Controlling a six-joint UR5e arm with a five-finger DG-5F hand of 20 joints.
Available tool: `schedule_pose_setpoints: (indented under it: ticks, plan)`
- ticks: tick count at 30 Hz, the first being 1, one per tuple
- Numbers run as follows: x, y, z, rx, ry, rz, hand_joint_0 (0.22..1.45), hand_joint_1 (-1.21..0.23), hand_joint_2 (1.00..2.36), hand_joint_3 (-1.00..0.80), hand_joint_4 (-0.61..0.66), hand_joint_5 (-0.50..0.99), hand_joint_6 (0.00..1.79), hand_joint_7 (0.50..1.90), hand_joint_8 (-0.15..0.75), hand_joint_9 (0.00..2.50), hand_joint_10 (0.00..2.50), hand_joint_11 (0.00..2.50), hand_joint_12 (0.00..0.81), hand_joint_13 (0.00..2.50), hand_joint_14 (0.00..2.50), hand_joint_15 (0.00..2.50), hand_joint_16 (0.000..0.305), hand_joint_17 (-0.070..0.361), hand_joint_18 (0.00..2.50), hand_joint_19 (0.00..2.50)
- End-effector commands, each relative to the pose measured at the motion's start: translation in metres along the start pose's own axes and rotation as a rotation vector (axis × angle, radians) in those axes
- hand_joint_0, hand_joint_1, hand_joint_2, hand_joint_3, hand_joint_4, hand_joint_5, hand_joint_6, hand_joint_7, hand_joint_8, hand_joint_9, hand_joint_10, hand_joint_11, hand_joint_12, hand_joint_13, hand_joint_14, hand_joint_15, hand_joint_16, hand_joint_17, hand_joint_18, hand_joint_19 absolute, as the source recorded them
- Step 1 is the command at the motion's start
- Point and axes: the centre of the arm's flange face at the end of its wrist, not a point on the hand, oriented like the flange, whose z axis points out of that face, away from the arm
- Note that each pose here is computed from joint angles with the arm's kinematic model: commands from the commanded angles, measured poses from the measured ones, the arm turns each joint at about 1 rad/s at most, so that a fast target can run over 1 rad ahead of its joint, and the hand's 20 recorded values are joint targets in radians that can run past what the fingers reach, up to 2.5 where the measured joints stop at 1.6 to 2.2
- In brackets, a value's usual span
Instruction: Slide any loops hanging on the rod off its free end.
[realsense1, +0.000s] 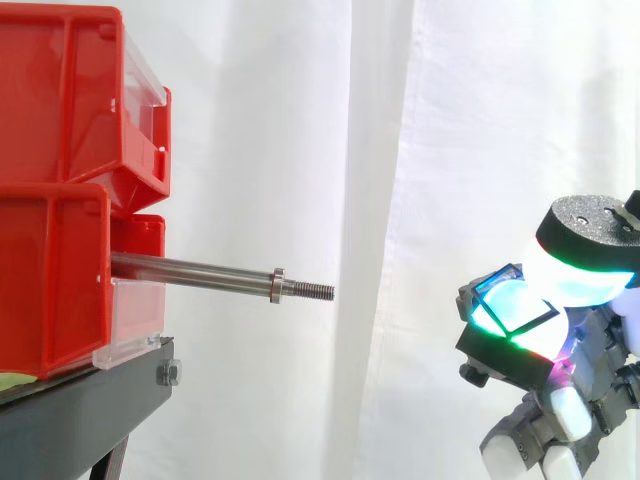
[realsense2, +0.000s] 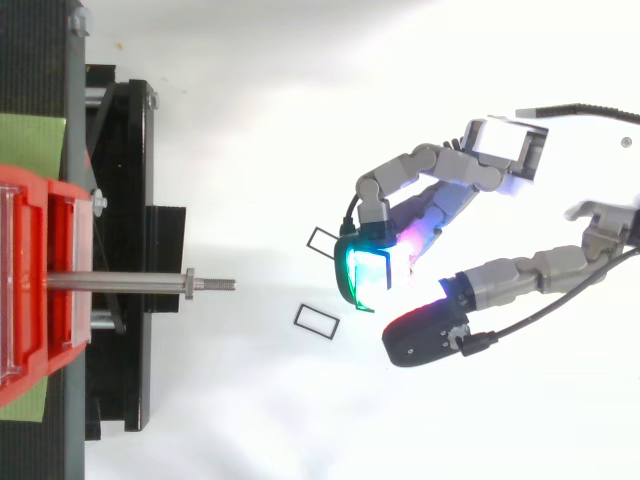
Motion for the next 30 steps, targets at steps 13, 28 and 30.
schedule_pose_setpoints:
  ticks: [13,28,30]
  plan:
    - [0.0000,0.0000,0.0000,0.000,0.000,0.001,0.56,-0.81,1.02,-0.01,-0.01,-0.09,0.91,1.21,0.317,1.14,0.01,0.36,0.321,0.82,0.00,0.07,0.048,0.108,0.86,0.23]
    - [0.0000,0.0000,0.0000,0.000,0.000,0.000,0.56,-0.81,1.02,-0.01,-0.01,-0.09,0.91,1.21,0.322,1.15,0.01,0.36,0.326,0.83,0.00,0.08,0.049,0.110,0.88,0.22]
    - [0.0000,0.0000,0.0000,0.000,0.000,0.000,0.56,-0.81,1.02,-0.01,-0.01,-0.09,0.91,1.21,0.325,1.15,0.02,0.36,0.325,0.84,0.00,0.07,0.049,0.110,0.88,0.21]
